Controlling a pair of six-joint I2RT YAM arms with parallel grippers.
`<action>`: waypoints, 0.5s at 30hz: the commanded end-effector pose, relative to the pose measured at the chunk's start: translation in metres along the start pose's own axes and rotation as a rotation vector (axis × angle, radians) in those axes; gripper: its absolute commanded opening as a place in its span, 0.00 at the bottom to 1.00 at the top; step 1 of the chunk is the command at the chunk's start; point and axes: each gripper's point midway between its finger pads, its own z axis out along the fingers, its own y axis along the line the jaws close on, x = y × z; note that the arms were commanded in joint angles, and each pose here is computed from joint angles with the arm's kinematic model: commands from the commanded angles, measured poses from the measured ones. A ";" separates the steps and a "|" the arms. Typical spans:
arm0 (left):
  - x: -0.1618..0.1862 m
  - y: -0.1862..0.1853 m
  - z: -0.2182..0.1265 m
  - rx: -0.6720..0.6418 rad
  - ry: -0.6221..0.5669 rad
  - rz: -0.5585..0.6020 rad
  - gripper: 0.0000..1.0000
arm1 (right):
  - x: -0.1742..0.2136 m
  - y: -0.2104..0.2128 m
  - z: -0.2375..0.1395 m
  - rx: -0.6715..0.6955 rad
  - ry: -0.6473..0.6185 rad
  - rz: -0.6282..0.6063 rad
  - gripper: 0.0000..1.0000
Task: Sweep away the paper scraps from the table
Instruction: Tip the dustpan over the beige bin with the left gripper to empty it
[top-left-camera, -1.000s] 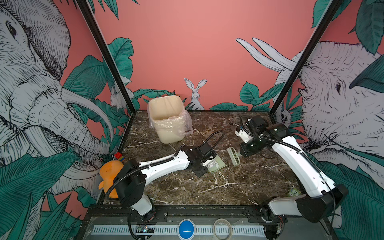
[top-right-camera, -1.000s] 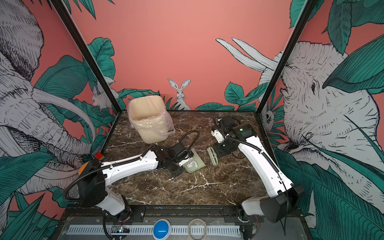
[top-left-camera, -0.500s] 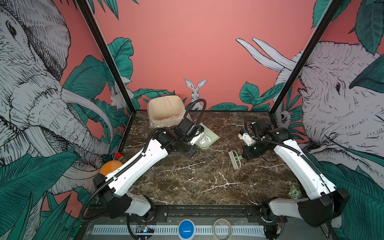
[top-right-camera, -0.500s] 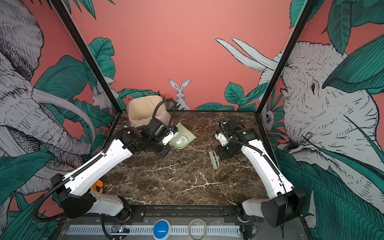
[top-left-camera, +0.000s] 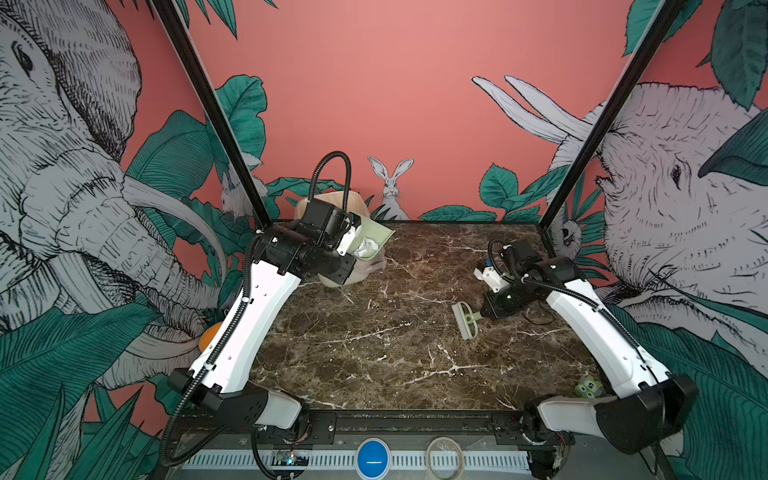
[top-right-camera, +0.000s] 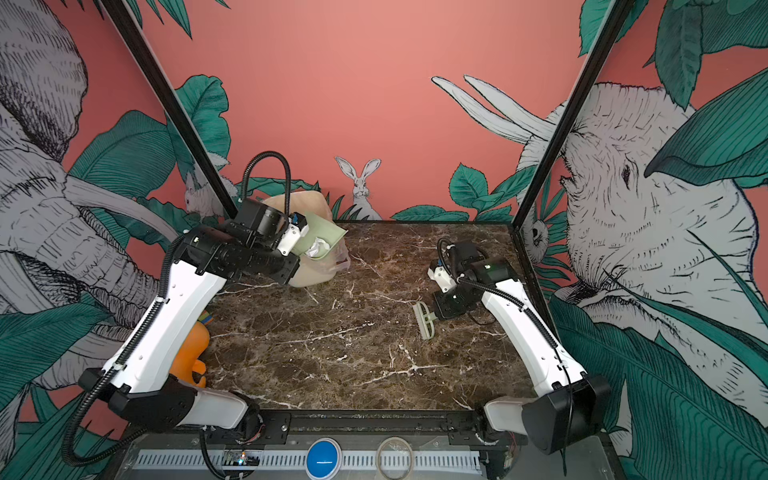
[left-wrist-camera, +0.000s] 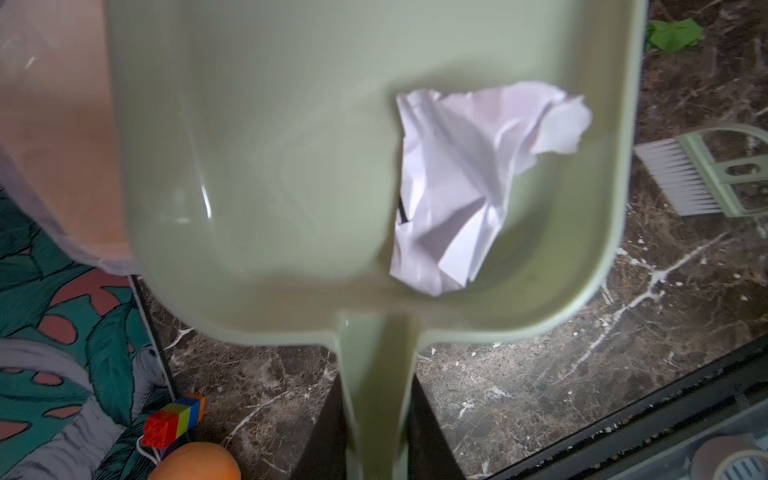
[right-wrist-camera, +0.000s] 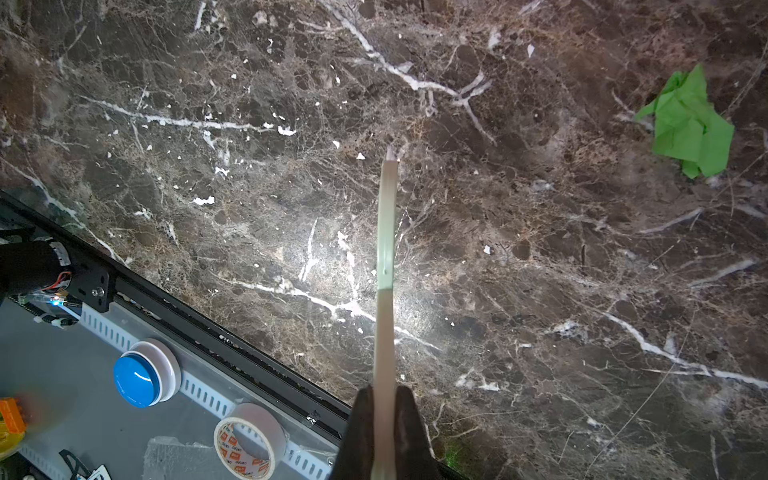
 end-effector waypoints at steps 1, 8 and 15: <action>0.005 0.035 -0.009 -0.079 0.026 -0.022 0.15 | 0.005 0.004 0.002 -0.033 -0.008 -0.010 0.00; 0.008 0.089 -0.018 -0.202 0.017 -0.124 0.15 | 0.006 0.009 0.002 -0.062 -0.005 -0.010 0.00; 0.009 0.141 -0.034 -0.367 0.039 -0.151 0.15 | 0.010 0.009 0.003 -0.064 0.016 -0.023 0.00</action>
